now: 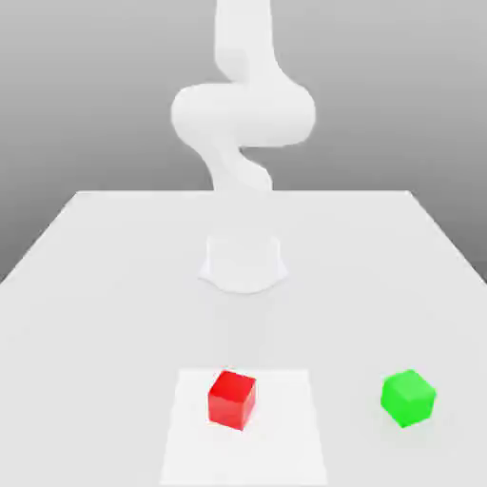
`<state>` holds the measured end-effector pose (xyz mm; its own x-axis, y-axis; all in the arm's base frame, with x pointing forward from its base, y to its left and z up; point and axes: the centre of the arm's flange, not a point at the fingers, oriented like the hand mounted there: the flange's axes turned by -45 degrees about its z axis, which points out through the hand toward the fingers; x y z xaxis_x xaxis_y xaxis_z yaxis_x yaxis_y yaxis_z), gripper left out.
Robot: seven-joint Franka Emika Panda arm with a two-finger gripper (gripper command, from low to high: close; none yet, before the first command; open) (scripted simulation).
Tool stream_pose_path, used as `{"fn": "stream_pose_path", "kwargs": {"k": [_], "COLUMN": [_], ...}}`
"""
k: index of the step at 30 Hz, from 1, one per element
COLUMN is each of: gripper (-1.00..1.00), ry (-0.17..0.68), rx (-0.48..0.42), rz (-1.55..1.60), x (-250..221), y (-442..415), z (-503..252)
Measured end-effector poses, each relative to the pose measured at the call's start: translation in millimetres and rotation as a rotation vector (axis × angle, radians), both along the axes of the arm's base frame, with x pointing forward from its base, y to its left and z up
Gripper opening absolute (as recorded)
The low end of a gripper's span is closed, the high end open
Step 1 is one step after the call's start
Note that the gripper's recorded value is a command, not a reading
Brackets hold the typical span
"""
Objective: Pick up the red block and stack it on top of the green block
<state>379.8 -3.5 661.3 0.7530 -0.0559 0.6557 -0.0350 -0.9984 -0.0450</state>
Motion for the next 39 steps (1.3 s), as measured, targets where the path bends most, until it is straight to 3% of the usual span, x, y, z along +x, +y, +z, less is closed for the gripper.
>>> {"fn": "stream_pose_path", "kwargs": {"k": [4,9,14,19,25,26,33,39], "gripper": [0.00,0.00,0.00,0.00,0.00,-1.00,-1.00,-1.00], "ry": [0.155,0.335,0.511,0.681,0.711,0.712,0.711,0.711], "rx": [0.056,0.100,0.118,0.111,0.106,0.107,0.107,0.107], "rz": [-0.050,-0.122,-0.205,-0.301,-0.317,-0.317,-0.318,-0.318], "x": [45,67,57,19,11,10,10,10], "y": [-4,-6,-7,-12,-12,-12,-12,-12], "z": [-98,-217,-332,-434,-502,-511,-514,-461]}}
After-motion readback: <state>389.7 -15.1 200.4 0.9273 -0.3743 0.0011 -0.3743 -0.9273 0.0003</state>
